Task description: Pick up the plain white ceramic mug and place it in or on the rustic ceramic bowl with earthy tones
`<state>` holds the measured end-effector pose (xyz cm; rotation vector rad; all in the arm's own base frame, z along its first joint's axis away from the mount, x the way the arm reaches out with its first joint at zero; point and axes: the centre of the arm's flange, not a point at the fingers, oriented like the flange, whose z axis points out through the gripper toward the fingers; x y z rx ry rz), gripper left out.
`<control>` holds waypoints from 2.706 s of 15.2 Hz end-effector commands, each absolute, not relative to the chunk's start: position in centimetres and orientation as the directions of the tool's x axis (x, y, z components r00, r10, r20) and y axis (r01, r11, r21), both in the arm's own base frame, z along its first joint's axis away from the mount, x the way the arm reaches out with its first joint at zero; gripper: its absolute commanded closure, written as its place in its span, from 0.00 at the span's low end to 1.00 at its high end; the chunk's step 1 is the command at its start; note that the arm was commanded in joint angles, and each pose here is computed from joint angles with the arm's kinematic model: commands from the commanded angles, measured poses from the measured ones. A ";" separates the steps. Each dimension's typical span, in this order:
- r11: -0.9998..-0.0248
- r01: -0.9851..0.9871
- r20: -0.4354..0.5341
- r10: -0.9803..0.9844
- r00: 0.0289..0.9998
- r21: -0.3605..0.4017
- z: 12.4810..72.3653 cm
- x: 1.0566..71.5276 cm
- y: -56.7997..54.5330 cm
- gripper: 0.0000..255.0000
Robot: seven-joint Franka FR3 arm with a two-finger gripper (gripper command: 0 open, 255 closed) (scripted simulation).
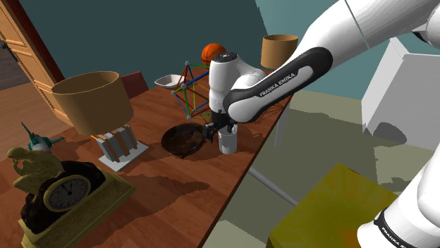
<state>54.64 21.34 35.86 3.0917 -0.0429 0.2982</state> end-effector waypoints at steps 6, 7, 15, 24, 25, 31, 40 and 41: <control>-0.999 -0.031 0.192 -0.024 0.981 0.032 35.8 54.7 21.3 1.00; -0.999 -0.031 0.192 -0.024 0.981 0.032 35.8 54.7 21.3 1.00; -0.999 -0.031 0.192 -0.024 0.981 0.032 36.9 54.6 21.3 1.00; -0.999 -0.031 0.192 -0.024 0.981 0.032 41.6 54.6 21.3 1.00; -0.999 -0.031 0.192 -0.024 0.981 0.032 42.2 54.6 21.3 1.00; -0.999 -0.031 0.192 -0.024 0.981 0.032 45.3 54.6 21.3 1.00; -0.999 -0.031 0.192 -0.024 0.981 0.032 50.1 54.6 21.3 1.00; -0.999 -0.031 0.192 -0.024 0.981 0.032 50.6 54.6 21.3 1.00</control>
